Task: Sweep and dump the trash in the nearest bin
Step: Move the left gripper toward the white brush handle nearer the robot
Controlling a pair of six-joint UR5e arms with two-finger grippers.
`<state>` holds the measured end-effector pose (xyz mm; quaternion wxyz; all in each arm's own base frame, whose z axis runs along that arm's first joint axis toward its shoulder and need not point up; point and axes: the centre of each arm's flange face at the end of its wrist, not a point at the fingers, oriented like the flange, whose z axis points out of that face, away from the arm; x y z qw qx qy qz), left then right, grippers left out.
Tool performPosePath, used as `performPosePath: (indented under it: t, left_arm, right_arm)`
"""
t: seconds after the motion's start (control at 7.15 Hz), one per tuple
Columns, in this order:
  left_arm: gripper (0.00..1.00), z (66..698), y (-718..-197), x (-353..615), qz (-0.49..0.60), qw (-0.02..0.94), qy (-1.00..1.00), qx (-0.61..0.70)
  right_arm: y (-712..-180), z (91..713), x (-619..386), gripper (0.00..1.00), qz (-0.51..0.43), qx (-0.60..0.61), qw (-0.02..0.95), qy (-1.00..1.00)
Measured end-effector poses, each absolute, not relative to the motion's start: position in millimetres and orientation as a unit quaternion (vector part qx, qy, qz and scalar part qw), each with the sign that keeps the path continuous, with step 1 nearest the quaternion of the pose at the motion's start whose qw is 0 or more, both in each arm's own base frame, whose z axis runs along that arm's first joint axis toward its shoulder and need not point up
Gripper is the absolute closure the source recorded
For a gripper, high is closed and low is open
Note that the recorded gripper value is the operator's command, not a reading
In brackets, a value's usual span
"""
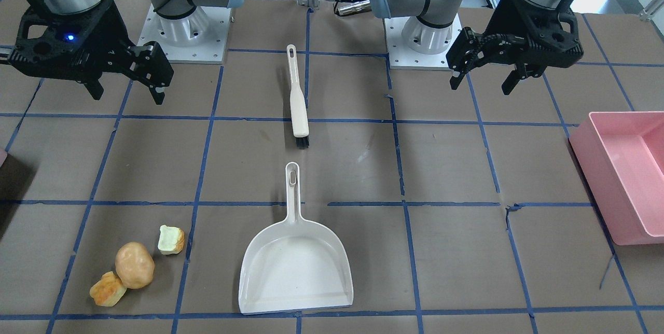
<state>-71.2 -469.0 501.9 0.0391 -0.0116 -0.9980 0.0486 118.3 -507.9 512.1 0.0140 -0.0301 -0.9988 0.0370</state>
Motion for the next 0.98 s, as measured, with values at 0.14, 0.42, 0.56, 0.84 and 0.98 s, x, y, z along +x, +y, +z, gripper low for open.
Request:
performPosePath:
  t: [0.14, 0.42, 0.56, 0.84, 0.98]
  left_arm:
    - [0.0, 502.3, -469.0, -71.1, 0.049, 0.039, -0.998, -0.012]
    - [0.0, 503.4, -468.6, -71.7, 0.051, 0.039, -0.998, -0.012]
    - [0.0, 503.0, -468.3, -71.6, 0.05, 0.039, -0.998, -0.012]
    - [0.0, 497.0, -465.8, -76.9, 0.041, 0.041, -0.998, 0.01]
    - [0.0, 486.1, -463.6, -91.7, 0.033, 0.043, -0.998, 0.028]
  right_arm:
    - [-507.8, 512.0, 118.3, 0.0, 0.037, -0.03, 0.014, -0.999]
    - [-507.8, 511.5, 118.4, 0.0, 0.035, -0.03, 0.014, -0.999]
    - [-507.6, 511.7, 118.6, 0.0, 0.036, -0.029, 0.014, -0.999]
    - [-507.5, 511.9, 118.6, 0.0, 0.036, -0.029, 0.014, -0.999]
    - [-507.4, 511.9, 118.7, 0.0, 0.036, -0.029, 0.014, -0.999]
